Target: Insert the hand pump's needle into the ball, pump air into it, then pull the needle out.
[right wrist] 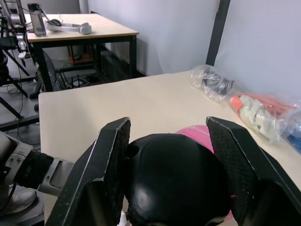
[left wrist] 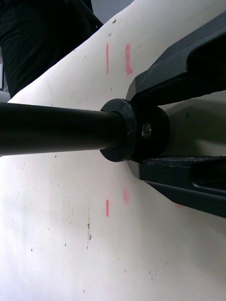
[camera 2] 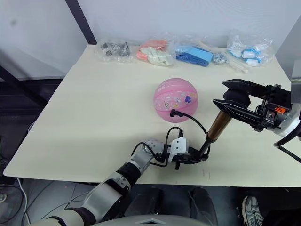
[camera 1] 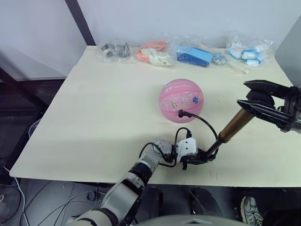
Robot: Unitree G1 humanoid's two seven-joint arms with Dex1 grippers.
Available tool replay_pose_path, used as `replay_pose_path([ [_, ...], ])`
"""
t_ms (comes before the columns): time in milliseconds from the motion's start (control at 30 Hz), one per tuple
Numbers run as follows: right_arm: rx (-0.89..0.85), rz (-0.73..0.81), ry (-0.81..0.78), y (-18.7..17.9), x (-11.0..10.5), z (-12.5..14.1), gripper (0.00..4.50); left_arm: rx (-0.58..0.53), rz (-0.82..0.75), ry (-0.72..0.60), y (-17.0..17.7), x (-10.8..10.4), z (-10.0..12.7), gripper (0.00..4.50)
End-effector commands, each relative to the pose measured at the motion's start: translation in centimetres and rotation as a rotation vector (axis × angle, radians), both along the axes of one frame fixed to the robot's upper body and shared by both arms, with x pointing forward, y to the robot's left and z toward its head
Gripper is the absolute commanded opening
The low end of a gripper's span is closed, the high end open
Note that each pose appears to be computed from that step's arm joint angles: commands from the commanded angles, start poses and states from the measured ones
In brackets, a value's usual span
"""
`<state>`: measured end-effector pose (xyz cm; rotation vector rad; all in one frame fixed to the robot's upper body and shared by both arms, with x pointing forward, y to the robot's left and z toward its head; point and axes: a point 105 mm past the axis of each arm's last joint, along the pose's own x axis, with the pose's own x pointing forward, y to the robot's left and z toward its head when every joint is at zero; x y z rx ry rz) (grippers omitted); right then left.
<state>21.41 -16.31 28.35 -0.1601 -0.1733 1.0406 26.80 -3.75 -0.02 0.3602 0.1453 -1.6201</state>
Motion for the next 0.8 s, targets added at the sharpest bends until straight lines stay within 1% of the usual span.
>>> replay_pose_path([
  [33,-0.002,-0.018,-0.053,0.1,-0.6,-0.2,2.16,0.117,0.020,0.085,1.9,-1.0,-3.2,1.03],
  [233,-0.019,-0.042,0.059,1.0,-0.6,-5.9,2.16,0.116,0.024,0.084,1.9,-1.0,-3.2,1.03],
  [367,-0.040,-0.061,0.096,1.2,-0.7,-9.1,2.16,0.117,0.026,0.083,1.9,-0.9,-3.2,1.03],
  [467,-0.068,-0.107,0.130,1.0,-0.5,-11.7,2.16,0.117,0.027,0.081,1.9,-0.9,-3.2,1.03],
  [567,-0.062,-0.134,0.147,1.1,-0.4,-13.1,2.16,0.119,0.027,0.080,1.9,-0.8,-3.2,1.03],
  [700,-0.052,-0.127,0.174,1.9,-0.7,-15.1,2.16,0.120,0.027,0.079,1.9,-0.8,-3.2,1.03],
  [800,-0.050,-0.136,0.181,2.2,-0.6,-15.8,2.16,0.120,0.027,0.078,2.0,-0.8,-3.2,1.03],
])
